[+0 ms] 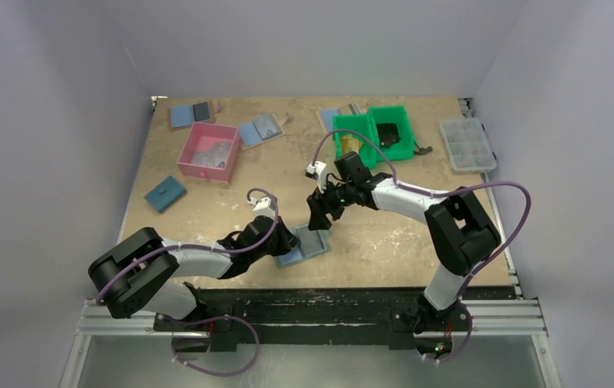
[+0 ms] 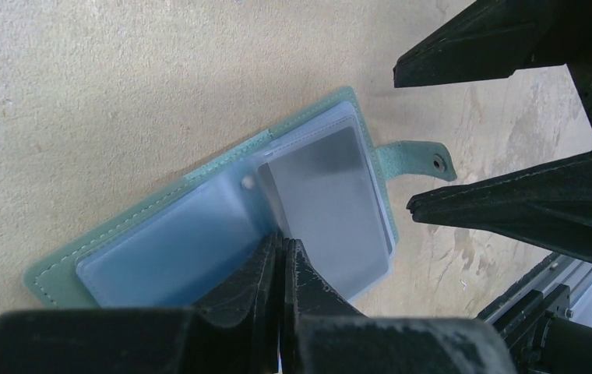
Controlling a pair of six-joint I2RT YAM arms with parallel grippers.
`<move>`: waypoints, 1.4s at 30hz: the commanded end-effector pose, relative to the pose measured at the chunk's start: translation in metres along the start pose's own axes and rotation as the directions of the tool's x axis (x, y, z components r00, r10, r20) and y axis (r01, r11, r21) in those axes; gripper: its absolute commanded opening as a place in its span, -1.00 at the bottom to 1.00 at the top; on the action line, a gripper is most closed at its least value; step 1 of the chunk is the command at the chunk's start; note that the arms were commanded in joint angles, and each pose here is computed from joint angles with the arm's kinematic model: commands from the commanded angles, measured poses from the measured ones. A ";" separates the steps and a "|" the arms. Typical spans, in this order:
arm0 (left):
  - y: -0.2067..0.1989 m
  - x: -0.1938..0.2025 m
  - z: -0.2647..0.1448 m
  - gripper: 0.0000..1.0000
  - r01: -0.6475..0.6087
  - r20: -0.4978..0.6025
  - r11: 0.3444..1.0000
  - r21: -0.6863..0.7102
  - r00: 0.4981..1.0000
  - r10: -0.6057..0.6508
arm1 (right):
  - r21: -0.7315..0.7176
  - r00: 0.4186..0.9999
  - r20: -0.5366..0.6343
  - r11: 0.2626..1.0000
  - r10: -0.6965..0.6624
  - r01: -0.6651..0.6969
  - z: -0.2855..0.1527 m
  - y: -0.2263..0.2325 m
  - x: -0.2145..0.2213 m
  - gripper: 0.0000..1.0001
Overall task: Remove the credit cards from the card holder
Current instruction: Pick up the card holder from the center of the board.
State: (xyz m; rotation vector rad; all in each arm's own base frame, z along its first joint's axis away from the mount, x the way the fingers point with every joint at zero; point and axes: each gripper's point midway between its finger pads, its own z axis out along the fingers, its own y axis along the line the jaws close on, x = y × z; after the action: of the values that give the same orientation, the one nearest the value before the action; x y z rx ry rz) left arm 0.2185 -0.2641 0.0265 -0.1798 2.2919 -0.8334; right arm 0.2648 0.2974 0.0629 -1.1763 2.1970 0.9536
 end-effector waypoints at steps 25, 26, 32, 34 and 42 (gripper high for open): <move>0.005 0.004 -0.004 -1.00 -0.013 0.001 1.000 0.005 1.000 0.013 | -0.105 0.994 -0.005 0.989 0.106 -0.106 0.010 0.014 0.001 0.16; 0.005 0.004 -0.004 -1.00 -0.013 0.001 1.000 0.005 1.000 0.013 | -0.111 0.994 -0.005 0.988 0.107 -0.106 0.011 0.015 0.001 0.15; 0.004 0.004 -0.005 -1.00 -0.013 0.001 1.000 0.009 1.000 0.013 | -0.131 0.993 -0.010 0.984 0.118 -0.119 0.011 0.018 0.002 0.12; 0.004 0.004 -0.005 -1.00 -0.013 0.002 1.000 0.010 1.000 0.013 | -0.128 0.993 -0.011 0.984 0.120 -0.120 0.012 0.017 0.002 0.11; 0.001 0.003 -0.006 -1.00 -0.012 0.004 1.000 0.018 1.000 0.012 | -0.085 0.991 -0.020 0.988 0.130 -0.131 0.014 0.009 0.006 0.12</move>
State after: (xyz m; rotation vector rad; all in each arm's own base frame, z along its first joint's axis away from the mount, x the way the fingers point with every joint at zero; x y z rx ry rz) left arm 0.2152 -0.2613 0.0242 -0.1756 2.2938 -0.8363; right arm 0.2472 0.3058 0.0520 -1.1070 2.2972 1.1220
